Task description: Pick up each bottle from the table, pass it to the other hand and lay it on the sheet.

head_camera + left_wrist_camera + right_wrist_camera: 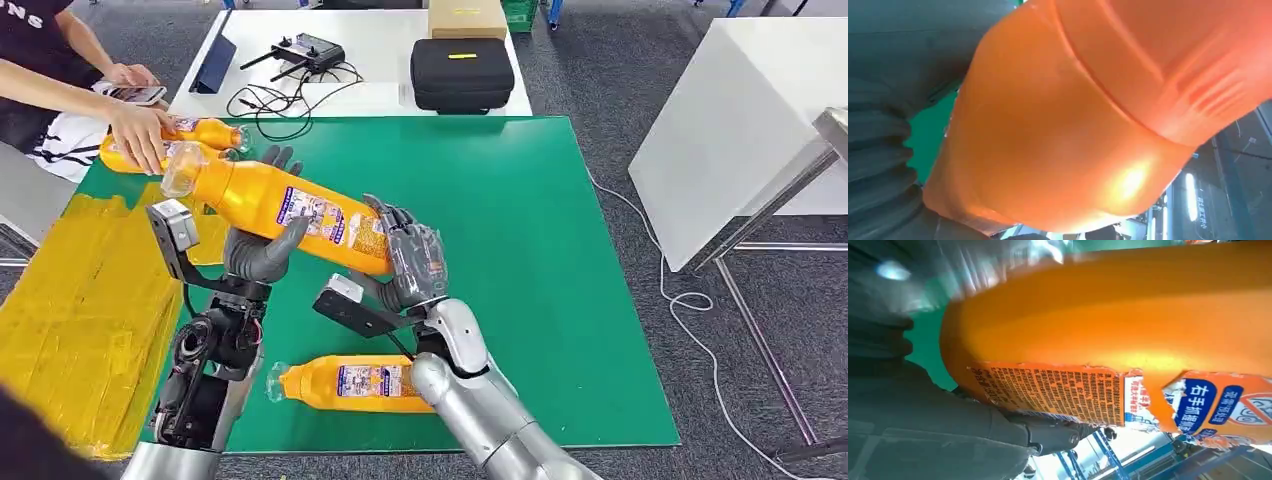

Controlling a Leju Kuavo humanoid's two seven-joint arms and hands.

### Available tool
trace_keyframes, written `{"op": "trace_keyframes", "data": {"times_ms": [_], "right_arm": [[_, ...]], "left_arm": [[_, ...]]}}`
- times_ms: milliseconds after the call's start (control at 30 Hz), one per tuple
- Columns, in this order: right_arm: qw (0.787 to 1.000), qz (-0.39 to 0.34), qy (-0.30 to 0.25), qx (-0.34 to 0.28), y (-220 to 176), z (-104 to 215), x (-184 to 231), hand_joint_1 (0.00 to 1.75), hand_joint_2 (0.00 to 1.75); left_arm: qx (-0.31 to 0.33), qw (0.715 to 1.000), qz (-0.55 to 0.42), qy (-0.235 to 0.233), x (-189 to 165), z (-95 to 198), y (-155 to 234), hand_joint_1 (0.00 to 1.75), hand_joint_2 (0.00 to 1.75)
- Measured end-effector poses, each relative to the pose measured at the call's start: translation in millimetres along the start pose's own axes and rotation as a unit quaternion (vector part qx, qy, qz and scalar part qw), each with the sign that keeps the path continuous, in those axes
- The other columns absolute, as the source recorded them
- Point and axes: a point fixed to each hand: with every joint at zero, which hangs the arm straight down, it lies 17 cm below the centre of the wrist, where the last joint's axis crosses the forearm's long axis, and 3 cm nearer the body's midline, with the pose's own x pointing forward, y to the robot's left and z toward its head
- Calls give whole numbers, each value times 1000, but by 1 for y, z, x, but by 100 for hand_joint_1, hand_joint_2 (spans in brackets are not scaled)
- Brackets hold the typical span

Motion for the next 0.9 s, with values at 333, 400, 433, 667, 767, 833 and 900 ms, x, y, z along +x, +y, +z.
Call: {"op": "trace_keyframes", "data": {"times_ms": [333, 400, 433, 667, 767, 833, 900], "right_arm": [[998, 20, -58, 0, 4, 3, 24, 175, 175], [998, 18, -62, -2, 5, 4, 26, 175, 175], [998, 17, -62, -1, 5, 4, 27, 175, 175], [998, 16, -66, 2, 8, 5, 29, 175, 175], [998, 13, -65, 2, 8, 6, 29, 175, 175], [998, 9, -62, 3, 9, 6, 28, 175, 175], [998, 5, -59, 1, 9, 7, 27, 175, 175]], "left_arm": [[7, 1000, 0, -8, 3, -1, 2, 169, 175], [12, 1000, 2, -14, 5, -1, 4, 169, 175], [14, 1000, 2, -15, 5, 0, 5, 169, 175], [22, 1000, 3, -15, 4, 1, 10, 175, 175], [27, 999, 3, -18, 5, 1, 12, 175, 175], [31, 999, 1, -20, 6, 1, 14, 175, 175], [36, 999, -1, -22, 6, 1, 16, 175, 175]]}}
